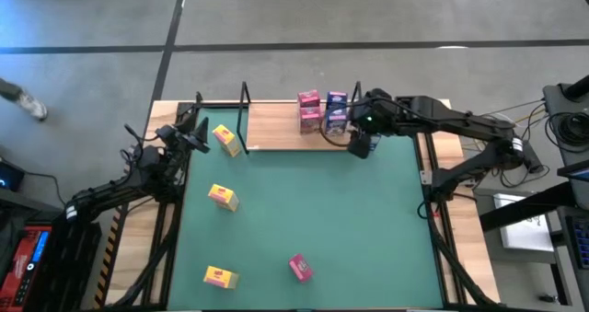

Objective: Stack cereal on shelf
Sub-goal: Put the middle yellow cereal box on the shelf

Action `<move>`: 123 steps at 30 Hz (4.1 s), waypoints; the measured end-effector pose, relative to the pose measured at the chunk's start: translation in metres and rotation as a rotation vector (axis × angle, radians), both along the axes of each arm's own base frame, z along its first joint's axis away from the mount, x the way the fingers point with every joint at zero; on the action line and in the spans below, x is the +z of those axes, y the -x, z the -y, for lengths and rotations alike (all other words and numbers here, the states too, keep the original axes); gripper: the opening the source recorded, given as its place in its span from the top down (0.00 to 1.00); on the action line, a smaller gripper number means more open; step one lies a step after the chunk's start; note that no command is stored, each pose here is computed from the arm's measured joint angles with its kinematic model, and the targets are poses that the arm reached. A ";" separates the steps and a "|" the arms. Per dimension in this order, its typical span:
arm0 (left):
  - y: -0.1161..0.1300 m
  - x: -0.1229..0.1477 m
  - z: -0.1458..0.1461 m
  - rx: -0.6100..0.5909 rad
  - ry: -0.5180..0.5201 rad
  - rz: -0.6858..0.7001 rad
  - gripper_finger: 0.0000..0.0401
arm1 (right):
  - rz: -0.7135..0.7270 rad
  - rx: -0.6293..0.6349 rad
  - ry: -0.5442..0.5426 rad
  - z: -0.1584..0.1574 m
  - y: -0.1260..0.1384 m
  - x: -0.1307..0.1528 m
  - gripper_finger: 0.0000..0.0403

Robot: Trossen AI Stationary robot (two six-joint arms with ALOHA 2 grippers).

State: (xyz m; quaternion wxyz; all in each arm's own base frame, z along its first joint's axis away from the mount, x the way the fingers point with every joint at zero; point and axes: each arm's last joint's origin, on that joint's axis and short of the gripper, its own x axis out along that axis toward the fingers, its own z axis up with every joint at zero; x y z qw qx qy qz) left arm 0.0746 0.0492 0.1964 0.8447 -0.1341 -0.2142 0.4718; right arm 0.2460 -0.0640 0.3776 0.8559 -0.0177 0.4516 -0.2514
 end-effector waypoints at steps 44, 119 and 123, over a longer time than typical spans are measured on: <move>0.000 0.001 0.001 -0.061 0.050 0.125 0.25 | -0.104 -0.013 -0.032 -0.001 0.006 -0.035 0.39; -0.104 0.097 0.046 -0.894 0.727 -1.184 0.34 | -0.127 0.029 -0.011 0.000 0.000 -0.039 0.39; -0.101 0.086 0.064 -0.846 0.790 -1.333 0.34 | -0.127 0.028 -0.012 0.000 0.000 -0.039 0.39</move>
